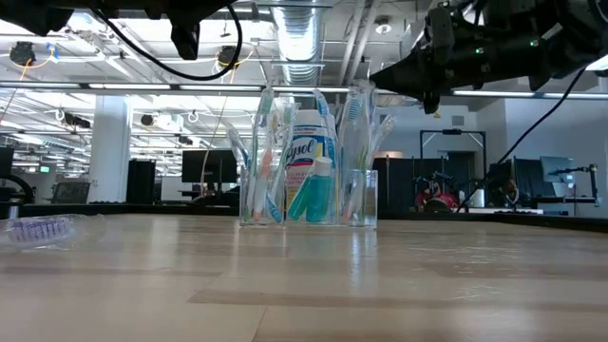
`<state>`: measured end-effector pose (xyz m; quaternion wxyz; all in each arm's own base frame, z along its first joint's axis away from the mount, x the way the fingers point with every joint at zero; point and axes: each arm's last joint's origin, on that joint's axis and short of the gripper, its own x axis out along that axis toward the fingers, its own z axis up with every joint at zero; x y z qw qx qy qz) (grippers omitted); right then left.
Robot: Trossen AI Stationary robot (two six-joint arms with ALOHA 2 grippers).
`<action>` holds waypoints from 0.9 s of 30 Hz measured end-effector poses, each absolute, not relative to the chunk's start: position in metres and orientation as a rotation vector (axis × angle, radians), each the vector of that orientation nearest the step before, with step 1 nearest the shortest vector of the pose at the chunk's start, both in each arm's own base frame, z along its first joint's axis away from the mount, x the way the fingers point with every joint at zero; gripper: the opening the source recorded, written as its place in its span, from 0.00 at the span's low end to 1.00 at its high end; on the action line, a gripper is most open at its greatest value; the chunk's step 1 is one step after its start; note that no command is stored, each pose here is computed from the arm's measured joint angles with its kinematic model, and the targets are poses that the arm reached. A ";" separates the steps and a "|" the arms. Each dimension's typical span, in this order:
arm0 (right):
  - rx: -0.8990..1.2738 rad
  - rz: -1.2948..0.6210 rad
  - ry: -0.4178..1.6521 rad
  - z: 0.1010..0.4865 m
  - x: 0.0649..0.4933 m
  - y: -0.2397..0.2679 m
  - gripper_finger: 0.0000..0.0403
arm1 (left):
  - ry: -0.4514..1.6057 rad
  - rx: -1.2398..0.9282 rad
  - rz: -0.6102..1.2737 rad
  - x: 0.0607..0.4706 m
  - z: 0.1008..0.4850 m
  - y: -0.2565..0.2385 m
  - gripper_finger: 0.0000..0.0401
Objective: Pick & Place toothbrushing station
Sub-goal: Put the top purple toothbrush into the transparent organizer
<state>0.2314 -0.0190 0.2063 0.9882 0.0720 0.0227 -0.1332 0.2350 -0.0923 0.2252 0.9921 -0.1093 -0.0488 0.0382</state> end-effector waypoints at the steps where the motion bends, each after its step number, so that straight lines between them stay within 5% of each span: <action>1: 0.144 -0.268 0.054 0.204 0.232 -0.019 0.00 | -0.098 -0.219 0.077 0.235 0.225 -0.092 0.12; 19: 0.173 -0.262 0.081 0.154 0.262 -0.031 0.00 | -0.098 -0.219 0.077 0.235 0.225 -0.092 0.12; 27: 0.173 -0.242 0.082 0.154 0.262 -0.028 0.11 | -0.098 -0.219 0.077 0.235 0.225 -0.092 0.12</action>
